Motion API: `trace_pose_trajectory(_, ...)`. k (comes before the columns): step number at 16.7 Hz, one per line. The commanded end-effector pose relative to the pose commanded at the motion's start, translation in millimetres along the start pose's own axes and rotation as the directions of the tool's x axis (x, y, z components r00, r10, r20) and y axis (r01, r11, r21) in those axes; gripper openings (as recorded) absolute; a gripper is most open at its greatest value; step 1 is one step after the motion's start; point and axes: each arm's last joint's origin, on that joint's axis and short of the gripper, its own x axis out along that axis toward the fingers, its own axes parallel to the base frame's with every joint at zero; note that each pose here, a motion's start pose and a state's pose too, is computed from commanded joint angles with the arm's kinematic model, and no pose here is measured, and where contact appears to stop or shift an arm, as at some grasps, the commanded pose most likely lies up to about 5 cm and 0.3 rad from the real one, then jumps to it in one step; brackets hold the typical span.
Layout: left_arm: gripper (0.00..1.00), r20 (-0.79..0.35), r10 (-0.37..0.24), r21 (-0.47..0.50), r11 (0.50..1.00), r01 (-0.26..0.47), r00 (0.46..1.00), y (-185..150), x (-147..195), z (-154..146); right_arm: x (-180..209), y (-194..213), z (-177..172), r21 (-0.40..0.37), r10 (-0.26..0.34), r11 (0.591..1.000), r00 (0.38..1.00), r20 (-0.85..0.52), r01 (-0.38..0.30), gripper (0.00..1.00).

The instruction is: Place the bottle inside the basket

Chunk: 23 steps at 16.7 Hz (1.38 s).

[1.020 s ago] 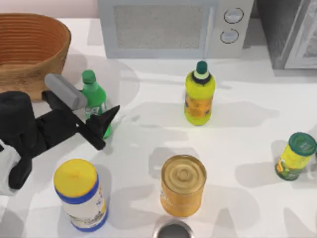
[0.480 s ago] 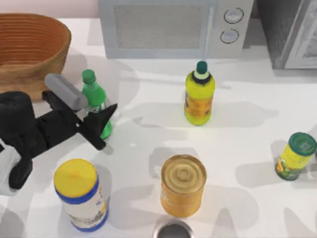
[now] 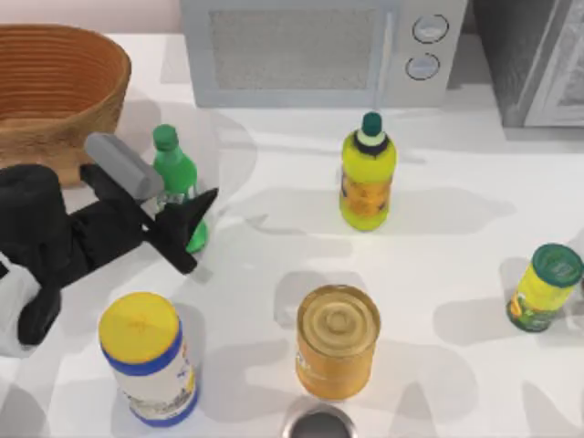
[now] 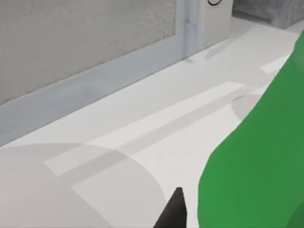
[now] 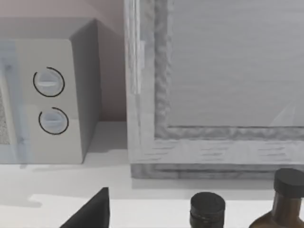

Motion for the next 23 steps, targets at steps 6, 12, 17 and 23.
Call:
trace_pose_trajectory(6,0.00,0.063,0.028,0.061,0.998,-0.032,0.998,7,18,72,0,0,0,0.000,0.000,1.000,1.000,0.000,0.000,1.00)
trace_pose_trajectory(12,0.00,0.073,0.305,-0.001,0.952,-0.306,0.949,48,-13,173,0,0,0,0.000,0.000,1.000,1.000,0.000,0.000,1.00)
trace_pose_trajectory(17,0.00,-0.009,0.591,-0.102,0.802,-0.588,0.807,83,-69,221,0,0,0,0.000,0.000,1.000,1.000,0.000,0.000,1.00)
trace_pose_trajectory(23,0.00,-0.065,0.702,-0.138,0.698,-0.703,0.710,97,-96,230,0,0,0,0.000,0.000,1.000,1.000,0.000,0.000,1.00)
